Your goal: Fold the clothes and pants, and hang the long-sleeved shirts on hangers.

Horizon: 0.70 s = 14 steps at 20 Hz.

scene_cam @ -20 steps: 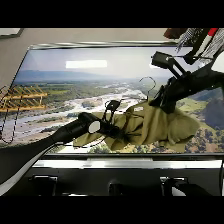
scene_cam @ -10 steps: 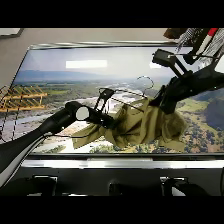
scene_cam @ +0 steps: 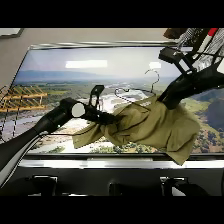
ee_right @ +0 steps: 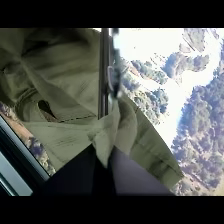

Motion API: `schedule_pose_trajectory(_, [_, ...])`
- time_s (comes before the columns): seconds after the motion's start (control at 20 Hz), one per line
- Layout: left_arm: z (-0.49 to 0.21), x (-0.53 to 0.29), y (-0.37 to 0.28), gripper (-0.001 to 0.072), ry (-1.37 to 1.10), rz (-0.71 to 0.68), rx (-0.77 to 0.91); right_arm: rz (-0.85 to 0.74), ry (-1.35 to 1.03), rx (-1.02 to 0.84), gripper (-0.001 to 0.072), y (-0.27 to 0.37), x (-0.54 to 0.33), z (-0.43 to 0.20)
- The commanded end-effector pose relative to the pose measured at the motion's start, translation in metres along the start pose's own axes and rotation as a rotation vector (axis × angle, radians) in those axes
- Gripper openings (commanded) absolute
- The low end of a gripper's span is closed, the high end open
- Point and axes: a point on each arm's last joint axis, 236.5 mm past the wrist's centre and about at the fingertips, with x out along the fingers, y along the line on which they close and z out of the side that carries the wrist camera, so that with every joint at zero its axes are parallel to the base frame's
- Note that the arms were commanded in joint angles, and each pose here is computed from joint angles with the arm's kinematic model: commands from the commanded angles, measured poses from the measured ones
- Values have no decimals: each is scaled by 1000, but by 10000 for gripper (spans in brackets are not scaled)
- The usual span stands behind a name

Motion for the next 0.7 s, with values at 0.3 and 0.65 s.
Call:
schedule_pose_trajectory(0.3, [30, -11, 31, 16, -82, 23, -83, 54, -18, 2, 23, 23, -14, 0])
schedule_pose_trajectory(0.65, [53, -14, 37, 17, -171, 15, -97, 160, -67, -26, 23, 65, -37, 4])
